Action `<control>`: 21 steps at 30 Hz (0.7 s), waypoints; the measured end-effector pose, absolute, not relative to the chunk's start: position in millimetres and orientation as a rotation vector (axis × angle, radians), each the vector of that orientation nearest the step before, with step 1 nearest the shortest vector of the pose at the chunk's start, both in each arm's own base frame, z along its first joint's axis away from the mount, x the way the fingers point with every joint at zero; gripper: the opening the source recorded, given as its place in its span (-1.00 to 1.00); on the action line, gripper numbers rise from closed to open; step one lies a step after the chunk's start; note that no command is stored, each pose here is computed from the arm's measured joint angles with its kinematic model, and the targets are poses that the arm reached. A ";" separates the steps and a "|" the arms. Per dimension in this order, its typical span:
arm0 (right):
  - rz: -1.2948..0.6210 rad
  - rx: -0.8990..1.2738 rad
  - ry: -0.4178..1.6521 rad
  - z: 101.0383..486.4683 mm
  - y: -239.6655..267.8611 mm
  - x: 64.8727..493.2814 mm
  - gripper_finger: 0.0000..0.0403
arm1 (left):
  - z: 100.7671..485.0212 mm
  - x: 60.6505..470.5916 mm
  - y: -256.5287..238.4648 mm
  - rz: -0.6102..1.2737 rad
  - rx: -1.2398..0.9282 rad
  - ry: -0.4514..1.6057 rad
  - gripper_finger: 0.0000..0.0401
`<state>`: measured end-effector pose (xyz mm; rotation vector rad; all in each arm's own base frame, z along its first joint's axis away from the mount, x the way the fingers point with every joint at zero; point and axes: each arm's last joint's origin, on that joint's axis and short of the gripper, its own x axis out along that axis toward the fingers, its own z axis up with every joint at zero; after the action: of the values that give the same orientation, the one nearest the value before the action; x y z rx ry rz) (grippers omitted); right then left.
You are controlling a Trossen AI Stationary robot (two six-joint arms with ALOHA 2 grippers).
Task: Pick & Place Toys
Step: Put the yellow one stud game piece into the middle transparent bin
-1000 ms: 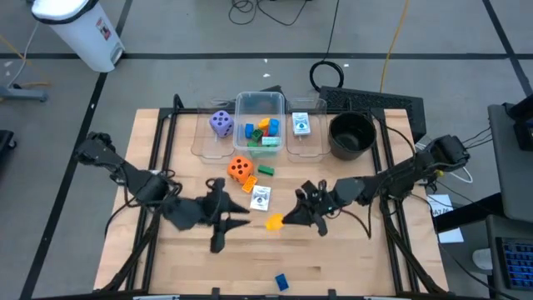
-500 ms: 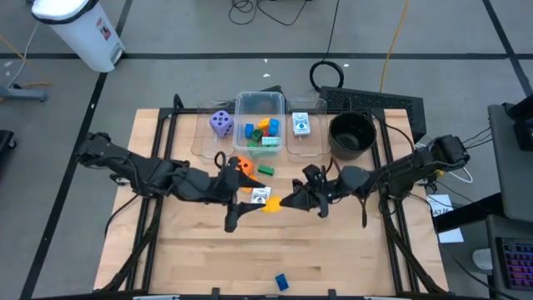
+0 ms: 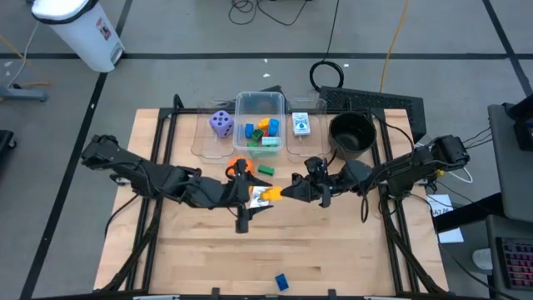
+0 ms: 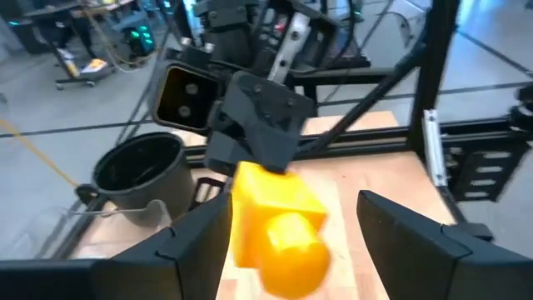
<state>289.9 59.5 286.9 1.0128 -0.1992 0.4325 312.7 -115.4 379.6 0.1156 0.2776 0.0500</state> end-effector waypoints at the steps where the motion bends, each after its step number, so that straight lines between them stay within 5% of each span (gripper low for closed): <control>1: 0.433 1.013 -0.199 286.9 59.5 289.8 -1.00 | 378.9 313.8 -114.0 0.071 0.120 0.278 0.29; 21: 0.400 1.068 -0.232 288.3 58.1 289.7 -1.00 | 377.3 316.4 -106.4 0.121 0.218 0.295 0.26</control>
<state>289.7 58.1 288.3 1.0679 -0.2318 0.4004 316.4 -106.4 377.3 0.2177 0.2947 0.1207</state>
